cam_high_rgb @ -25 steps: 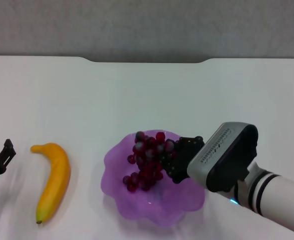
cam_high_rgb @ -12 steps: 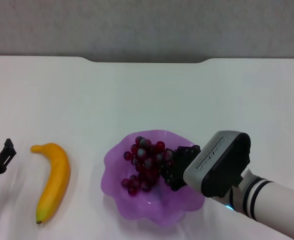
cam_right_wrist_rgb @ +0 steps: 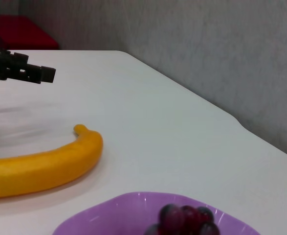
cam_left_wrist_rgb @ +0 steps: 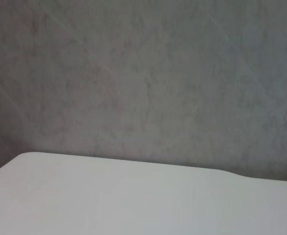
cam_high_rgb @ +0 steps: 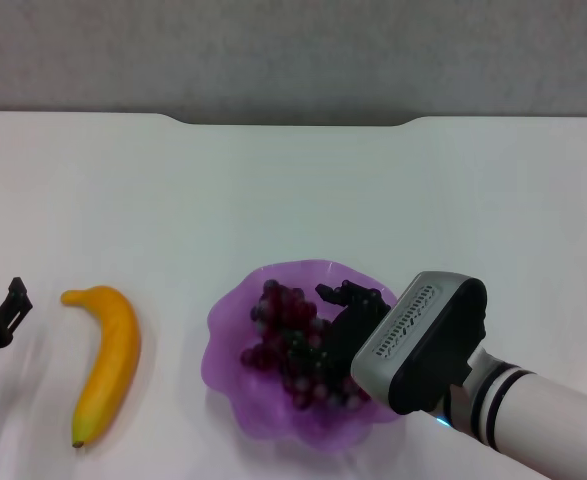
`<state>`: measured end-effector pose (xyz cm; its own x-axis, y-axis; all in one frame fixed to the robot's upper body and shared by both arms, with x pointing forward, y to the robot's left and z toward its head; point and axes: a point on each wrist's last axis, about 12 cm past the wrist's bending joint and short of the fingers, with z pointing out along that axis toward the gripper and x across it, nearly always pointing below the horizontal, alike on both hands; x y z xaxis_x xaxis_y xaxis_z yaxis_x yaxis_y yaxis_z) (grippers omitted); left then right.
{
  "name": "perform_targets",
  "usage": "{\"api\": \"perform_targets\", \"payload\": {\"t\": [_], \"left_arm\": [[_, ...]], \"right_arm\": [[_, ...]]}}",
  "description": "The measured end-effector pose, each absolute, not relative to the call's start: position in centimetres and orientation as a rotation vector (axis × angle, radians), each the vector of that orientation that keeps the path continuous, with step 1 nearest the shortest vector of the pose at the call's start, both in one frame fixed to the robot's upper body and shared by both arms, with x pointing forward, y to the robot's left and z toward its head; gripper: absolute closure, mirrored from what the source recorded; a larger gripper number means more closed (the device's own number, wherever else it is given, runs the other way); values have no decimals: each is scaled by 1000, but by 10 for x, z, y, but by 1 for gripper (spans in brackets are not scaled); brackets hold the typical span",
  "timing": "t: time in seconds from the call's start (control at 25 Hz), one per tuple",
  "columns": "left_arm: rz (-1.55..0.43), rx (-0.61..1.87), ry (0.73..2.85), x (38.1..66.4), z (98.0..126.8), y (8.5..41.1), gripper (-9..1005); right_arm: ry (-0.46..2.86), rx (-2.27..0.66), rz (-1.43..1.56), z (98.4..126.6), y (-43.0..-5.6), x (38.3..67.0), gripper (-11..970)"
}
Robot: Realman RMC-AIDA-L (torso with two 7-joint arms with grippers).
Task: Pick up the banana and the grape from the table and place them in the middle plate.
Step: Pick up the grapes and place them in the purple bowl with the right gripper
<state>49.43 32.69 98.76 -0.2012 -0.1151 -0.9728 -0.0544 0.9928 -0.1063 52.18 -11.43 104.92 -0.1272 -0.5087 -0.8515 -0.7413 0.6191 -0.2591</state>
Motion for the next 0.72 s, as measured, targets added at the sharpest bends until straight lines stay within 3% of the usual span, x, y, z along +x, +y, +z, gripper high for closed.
{"api": "perform_targets", "payload": {"t": [0.36,0.56,0.72], "left_arm": [[-52,-126,1778,493,987,328,88],[-50,-128,1780,492,986,328,88],[-50,-128,1780,492,986,329,89]], "right_arm": [[1783,-1003,277,1050,-115,522,124],[1723,-963,285,1066,-111,525,46],[1637,-839,270,1083,-117,527,54]]}}
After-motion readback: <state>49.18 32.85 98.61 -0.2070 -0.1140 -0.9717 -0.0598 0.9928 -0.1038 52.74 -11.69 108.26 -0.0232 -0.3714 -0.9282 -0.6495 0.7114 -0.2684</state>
